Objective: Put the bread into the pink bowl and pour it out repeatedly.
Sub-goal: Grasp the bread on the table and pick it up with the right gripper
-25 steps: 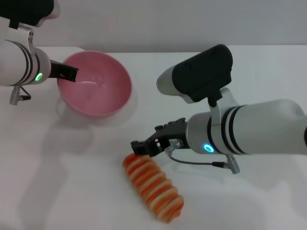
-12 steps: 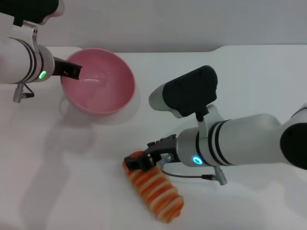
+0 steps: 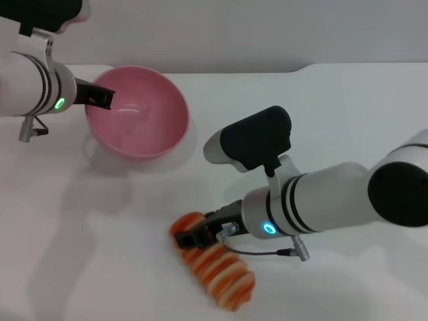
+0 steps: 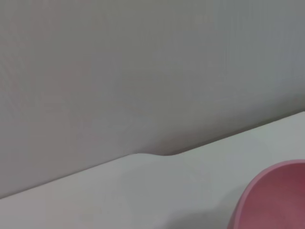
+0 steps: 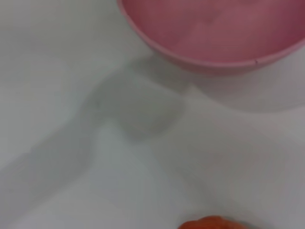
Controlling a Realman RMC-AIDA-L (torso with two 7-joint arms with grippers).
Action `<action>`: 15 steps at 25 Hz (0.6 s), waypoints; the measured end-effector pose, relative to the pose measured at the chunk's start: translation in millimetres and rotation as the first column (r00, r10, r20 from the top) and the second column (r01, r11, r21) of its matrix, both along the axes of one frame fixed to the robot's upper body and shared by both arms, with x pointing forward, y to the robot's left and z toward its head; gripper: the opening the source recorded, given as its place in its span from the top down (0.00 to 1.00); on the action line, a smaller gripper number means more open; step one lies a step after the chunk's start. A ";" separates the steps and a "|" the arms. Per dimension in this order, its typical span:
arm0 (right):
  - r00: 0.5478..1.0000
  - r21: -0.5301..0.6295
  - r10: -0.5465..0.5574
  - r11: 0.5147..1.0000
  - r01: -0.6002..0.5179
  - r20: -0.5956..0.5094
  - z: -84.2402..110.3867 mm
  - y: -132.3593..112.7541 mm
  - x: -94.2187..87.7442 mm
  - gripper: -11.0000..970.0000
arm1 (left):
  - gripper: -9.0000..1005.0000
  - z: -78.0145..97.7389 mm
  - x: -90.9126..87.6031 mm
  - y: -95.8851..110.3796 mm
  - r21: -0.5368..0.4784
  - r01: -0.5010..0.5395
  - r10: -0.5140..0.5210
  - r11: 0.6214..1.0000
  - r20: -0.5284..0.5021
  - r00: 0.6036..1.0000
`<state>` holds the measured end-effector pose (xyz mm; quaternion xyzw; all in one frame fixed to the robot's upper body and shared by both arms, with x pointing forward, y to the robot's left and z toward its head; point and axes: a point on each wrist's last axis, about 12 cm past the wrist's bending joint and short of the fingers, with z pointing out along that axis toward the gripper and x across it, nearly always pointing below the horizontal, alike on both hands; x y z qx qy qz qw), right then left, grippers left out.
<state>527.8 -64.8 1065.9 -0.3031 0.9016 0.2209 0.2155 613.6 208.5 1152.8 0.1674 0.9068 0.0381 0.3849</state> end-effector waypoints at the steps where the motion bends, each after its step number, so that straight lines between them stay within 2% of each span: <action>1: 1.000 -0.005 0.012 1.000 -0.012 0.005 -0.2 0.2 -0.2 0.24 | 0.95 0.1 0.1 0.0 0.000 0.000 0.000 1.000 0.001 1.000; 3: 0.999 -0.004 0.045 0.999 -0.045 0.020 2.1 1.5 -4.1 0.24 | 0.95 0.0 0.0 -0.2 -0.001 0.001 -0.001 1.000 0.001 1.000; 5: 0.997 0.009 0.067 0.998 -0.068 0.043 6.5 2.8 -8.1 0.30 | 0.95 -0.2 -0.1 -0.1 0.000 0.001 -0.001 1.000 0.001 1.000; 8: 0.996 0.012 0.056 0.998 -0.057 0.069 12.0 -1.3 -4.2 0.38 | 0.95 -0.5 -0.2 -0.6 0.000 0.004 -0.004 1.000 0.002 1.000; 12: 0.995 0.017 0.057 0.998 -0.058 0.077 16.8 -1.4 -2.7 0.42 | 0.95 -0.7 -0.4 -1.3 0.001 0.007 -0.007 1.000 0.004 1.000; 15: 0.993 0.036 0.059 0.997 -0.063 0.105 30.3 -1.8 -3.0 0.45 | 0.95 -4.8 0.3 -0.3 0.004 0.007 -0.007 1.000 0.003 1.000</action>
